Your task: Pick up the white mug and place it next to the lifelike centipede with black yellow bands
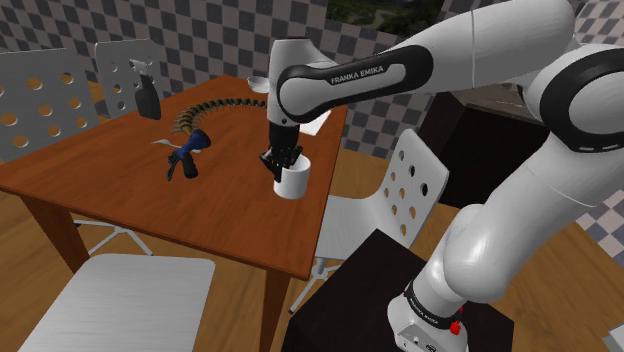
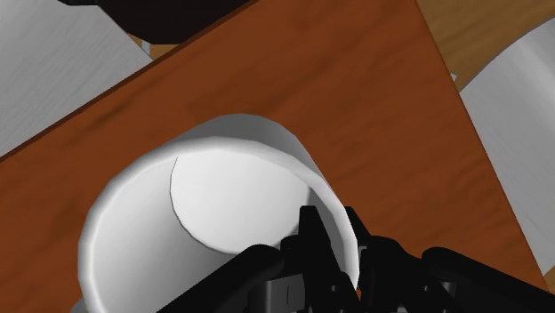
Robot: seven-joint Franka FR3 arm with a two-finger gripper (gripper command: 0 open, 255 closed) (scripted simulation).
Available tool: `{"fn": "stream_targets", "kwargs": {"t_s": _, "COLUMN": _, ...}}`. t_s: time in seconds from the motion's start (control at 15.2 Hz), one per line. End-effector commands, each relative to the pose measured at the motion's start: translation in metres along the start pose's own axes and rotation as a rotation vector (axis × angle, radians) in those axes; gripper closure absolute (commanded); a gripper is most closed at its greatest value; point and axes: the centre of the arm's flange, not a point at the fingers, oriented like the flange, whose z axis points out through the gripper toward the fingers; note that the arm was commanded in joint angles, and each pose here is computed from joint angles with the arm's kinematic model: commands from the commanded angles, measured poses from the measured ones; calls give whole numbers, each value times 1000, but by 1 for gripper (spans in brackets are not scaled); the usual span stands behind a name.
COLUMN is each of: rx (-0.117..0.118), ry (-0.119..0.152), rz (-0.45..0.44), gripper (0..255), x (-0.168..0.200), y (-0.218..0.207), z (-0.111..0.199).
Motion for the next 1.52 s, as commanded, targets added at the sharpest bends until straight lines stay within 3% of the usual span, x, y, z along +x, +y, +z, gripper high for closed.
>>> {"fn": "stream_targets", "kwargs": {"t_s": 0.0, "rx": 0, "ry": 0, "rz": 0, "gripper": 255, "x": 0, "y": 1, "z": -10}}
{"fn": "stream_targets", "kwargs": {"t_s": 0.92, "rx": 0, "ry": 0, "rz": 0, "gripper": 255, "x": -4, "y": 2, "z": -83}}
{"fn": "stream_targets", "kwargs": {"t_s": 1.45, "rx": 0, "ry": 0, "rz": 0, "gripper": 255, "x": 44, "y": 97, "z": -85}}
